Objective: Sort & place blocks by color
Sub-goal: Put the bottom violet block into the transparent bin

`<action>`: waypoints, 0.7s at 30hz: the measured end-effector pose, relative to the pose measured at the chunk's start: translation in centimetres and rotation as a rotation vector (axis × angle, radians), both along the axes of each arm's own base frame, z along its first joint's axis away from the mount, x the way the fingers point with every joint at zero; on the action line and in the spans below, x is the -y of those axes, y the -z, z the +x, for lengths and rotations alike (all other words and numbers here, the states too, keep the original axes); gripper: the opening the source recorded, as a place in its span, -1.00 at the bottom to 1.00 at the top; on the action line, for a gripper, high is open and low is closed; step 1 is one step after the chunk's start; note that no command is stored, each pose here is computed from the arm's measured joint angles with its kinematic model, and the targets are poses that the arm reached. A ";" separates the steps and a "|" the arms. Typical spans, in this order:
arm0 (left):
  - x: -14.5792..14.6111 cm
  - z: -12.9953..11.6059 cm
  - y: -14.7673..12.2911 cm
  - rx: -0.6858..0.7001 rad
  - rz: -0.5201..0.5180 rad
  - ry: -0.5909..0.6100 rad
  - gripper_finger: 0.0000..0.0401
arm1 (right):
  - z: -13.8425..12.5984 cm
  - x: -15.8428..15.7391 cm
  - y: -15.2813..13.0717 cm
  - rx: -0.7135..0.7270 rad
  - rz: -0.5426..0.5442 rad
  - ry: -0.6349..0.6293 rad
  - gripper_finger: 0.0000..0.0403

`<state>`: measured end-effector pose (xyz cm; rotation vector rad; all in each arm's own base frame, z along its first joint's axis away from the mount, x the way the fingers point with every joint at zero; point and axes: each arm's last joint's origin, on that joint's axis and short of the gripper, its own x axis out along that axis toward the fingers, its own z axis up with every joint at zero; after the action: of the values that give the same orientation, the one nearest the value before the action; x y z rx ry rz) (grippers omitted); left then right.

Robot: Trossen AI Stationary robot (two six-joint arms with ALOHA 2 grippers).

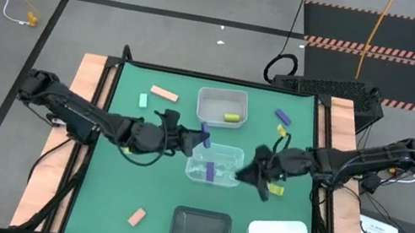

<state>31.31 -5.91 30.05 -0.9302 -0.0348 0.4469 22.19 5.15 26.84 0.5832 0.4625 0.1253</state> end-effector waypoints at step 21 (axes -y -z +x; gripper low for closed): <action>-4.1 0.7 -2.0 0.206 -0.006 -0.143 -0.49 | 4.6 2.8 -2.0 0.461 -0.740 0.386 0.31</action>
<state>31.96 -1.83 32.09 -0.9804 -0.2891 0.4822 26.78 2.37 28.85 -0.0995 -0.0736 -0.2722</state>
